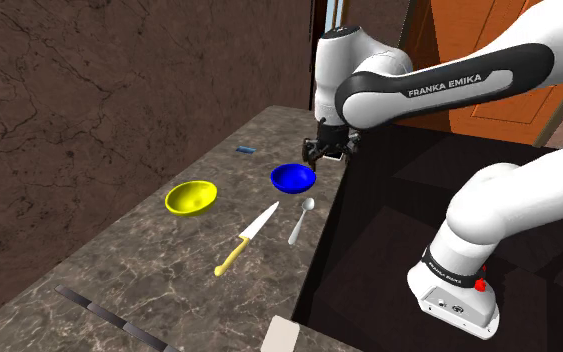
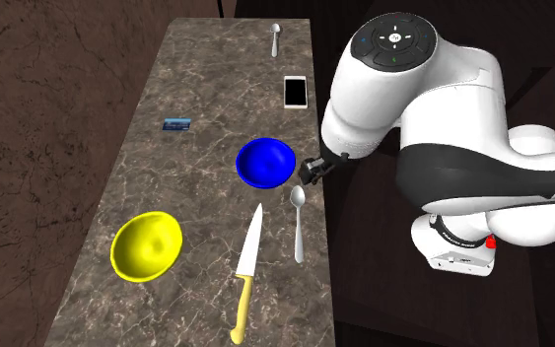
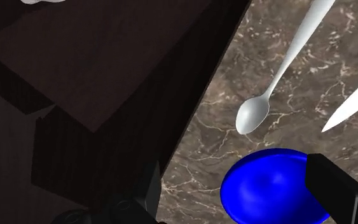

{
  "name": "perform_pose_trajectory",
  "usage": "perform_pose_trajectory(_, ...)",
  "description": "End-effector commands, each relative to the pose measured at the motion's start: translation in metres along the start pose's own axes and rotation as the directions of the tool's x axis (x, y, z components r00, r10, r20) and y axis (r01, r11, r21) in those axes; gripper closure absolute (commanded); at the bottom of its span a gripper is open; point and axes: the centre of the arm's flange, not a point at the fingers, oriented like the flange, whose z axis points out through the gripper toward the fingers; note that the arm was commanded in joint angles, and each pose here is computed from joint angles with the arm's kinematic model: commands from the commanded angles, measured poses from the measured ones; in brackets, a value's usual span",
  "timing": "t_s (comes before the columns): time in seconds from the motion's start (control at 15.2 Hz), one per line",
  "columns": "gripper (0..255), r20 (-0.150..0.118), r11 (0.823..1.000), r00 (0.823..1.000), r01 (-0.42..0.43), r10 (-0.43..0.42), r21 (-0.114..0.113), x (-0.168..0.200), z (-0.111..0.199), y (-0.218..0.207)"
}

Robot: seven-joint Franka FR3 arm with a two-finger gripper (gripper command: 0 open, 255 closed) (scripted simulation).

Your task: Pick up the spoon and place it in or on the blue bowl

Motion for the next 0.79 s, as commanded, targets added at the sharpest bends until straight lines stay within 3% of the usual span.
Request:
perform_pose_trajectory(0.0, 0, 0.014, 0.997, 0.997, -0.079, 0.079, -0.017, -0.009, 0.018, -0.019)
perform_pose_trajectory(0.33, 0, 0.042, 0.964, 0.965, -0.256, 0.259, -0.066, -0.022, 0.067, -0.065)
perform_pose_trajectory(0.66, 0, 0.061, 0.899, 0.900, -0.422, 0.431, -0.119, -0.027, 0.118, -0.110)
perform_pose_trajectory(0.73, 0, 0.062, 0.894, 0.896, -0.431, 0.441, -0.122, -0.027, 0.121, -0.113)
